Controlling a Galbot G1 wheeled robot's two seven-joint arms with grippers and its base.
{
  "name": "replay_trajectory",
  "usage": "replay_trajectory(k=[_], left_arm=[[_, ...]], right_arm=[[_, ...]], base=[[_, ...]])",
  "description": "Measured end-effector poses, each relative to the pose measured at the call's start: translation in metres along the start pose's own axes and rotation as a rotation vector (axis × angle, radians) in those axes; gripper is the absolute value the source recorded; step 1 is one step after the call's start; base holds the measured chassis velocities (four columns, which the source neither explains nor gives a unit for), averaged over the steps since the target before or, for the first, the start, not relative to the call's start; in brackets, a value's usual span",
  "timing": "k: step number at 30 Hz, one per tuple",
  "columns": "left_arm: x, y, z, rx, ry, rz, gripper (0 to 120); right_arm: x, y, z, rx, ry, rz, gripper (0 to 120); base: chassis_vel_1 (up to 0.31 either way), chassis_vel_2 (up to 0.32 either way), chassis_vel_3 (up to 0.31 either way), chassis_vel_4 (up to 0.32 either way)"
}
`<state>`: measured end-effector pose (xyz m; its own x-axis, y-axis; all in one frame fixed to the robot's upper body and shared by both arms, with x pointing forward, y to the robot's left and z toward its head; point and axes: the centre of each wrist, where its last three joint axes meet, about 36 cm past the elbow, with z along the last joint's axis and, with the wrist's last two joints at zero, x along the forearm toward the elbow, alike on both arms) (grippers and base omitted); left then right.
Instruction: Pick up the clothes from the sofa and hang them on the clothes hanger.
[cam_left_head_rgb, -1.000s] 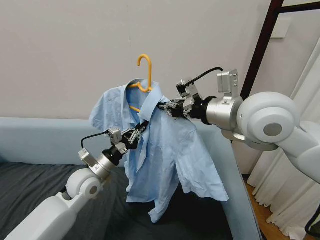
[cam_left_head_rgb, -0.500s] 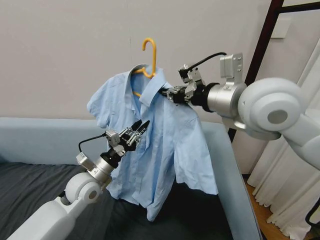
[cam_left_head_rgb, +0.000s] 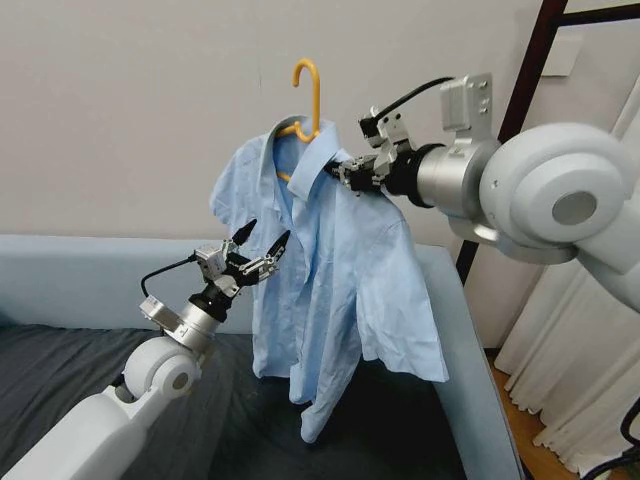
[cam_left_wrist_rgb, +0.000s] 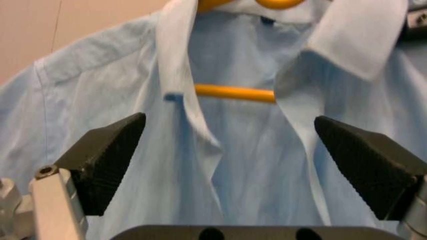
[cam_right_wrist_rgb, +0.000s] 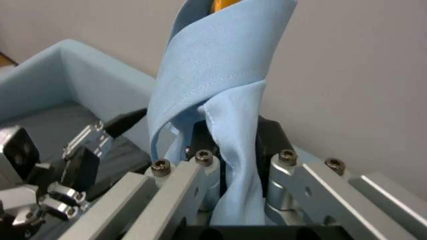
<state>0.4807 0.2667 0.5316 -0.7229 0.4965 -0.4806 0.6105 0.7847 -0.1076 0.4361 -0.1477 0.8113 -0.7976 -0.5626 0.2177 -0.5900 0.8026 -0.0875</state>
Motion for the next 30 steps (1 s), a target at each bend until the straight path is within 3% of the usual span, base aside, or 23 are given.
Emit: replay_trajectory(k=[4,8,15,18,24,30], left_arm=[[-0.002,0.001,0.006,0.007,0.025,-0.014,99],[-0.008,0.005,0.011,0.012,0.046,-0.036,90],[-0.019,0.011,0.019,0.019,0.063,-0.067,66],[-0.022,0.012,0.018,0.026,0.057,-0.074,51],[-0.021,0.014,0.016,0.026,0.052,-0.077,34],[-0.028,0.016,0.009,0.021,0.026,-0.081,9]], right_arm=[[-0.005,0.002,0.013,-0.01,0.016,-0.011,7],[-0.007,0.002,0.017,-0.019,0.018,-0.026,7],[-0.009,0.002,0.016,-0.026,0.013,-0.044,7],[-0.01,0.0,0.017,-0.024,0.012,-0.047,7],[-0.012,-0.004,0.02,-0.022,0.012,-0.044,7],[-0.013,-0.006,0.027,-0.013,0.015,-0.042,7]], base=[[0.0,0.0,0.0,0.0],[0.0,0.0,0.0,0.0],[0.0,0.0,0.0,0.0],[0.0,0.0,0.0,0.0],[0.0,0.0,0.0,0.0],[0.0,0.0,0.0,0.0]])
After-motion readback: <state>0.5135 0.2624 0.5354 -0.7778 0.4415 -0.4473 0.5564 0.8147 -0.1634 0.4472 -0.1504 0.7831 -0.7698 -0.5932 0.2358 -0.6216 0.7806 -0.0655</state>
